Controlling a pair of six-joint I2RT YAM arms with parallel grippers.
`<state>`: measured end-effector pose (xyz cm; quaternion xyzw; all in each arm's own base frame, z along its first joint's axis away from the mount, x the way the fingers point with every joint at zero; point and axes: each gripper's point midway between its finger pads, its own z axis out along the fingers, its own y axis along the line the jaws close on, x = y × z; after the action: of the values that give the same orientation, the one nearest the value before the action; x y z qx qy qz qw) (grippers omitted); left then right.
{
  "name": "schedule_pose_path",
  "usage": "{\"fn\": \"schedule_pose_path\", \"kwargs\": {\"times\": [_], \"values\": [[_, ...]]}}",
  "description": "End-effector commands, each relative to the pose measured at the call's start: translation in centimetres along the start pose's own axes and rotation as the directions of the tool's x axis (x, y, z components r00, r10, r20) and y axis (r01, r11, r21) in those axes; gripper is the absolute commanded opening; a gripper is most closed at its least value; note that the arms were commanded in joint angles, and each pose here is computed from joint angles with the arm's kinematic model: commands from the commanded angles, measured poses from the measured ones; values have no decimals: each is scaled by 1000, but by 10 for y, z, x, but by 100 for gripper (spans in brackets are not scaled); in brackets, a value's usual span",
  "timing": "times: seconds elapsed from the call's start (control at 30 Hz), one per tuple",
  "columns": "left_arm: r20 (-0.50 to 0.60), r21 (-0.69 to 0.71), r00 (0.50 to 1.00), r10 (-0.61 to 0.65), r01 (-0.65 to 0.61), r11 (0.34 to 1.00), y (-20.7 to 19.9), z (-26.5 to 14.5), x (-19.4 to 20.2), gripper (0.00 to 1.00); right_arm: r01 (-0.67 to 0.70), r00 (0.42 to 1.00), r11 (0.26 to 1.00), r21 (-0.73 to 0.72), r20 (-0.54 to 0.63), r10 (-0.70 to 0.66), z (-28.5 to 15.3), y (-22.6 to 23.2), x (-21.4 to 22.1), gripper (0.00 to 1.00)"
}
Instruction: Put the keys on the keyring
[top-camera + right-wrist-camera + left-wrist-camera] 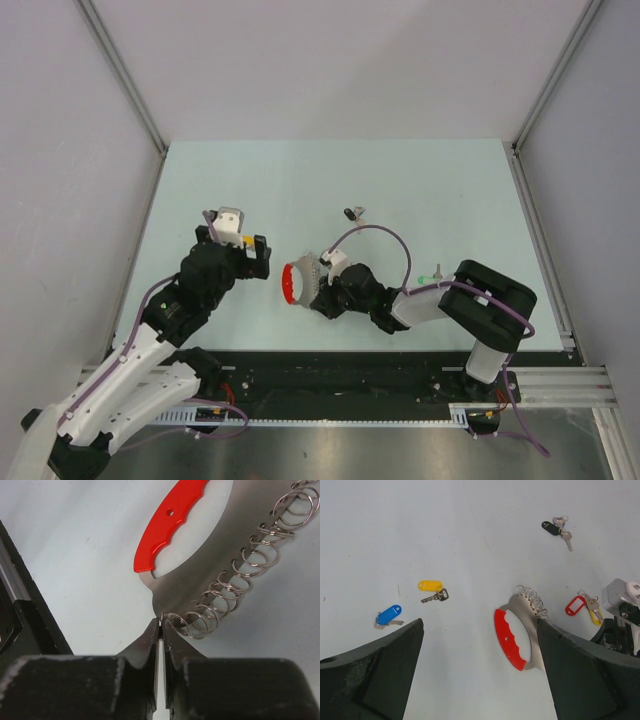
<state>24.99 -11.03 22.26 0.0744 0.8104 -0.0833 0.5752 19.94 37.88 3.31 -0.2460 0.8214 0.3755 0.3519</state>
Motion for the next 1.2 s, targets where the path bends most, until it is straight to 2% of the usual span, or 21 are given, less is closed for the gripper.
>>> {"fn": "schedule_pose_path", "kwargs": {"times": [0.0,0.23,0.37,0.47,0.67,0.77,0.87,1.0,1.17], "values": [[20,78,999,35,-36,996,-12,1,-5,100,67,994,996,-62,90,-61,-4,21,-34,3],[15,246,996,86,-87,965,-40,0,4,100,173,970,979,-104,188,-152,-32,33,-77,0],[14,383,993,119,-115,917,-64,-4,10,100,244,950,957,-159,238,-203,-51,41,-99,0],[27,434,991,133,-132,891,-72,-7,9,100,313,924,930,-190,289,-252,-67,47,-116,0],[149,543,982,114,-178,821,-91,-28,-10,99,440,844,873,-210,429,-322,-105,62,-155,0],[223,607,971,89,-210,766,-103,-42,-23,99,475,807,857,-199,487,-334,-124,65,-175,0],[253,670,965,77,-232,705,-118,-50,-29,99,507,785,836,-208,512,-349,-139,69,-185,0],[295,725,947,127,-309,615,-134,-53,-36,99,556,766,796,-240,520,-378,-154,79,-190,0],[322,804,929,183,-370,465,-157,-56,-40,95,593,755,760,-266,511,-411,-165,86,-187,0]]}}
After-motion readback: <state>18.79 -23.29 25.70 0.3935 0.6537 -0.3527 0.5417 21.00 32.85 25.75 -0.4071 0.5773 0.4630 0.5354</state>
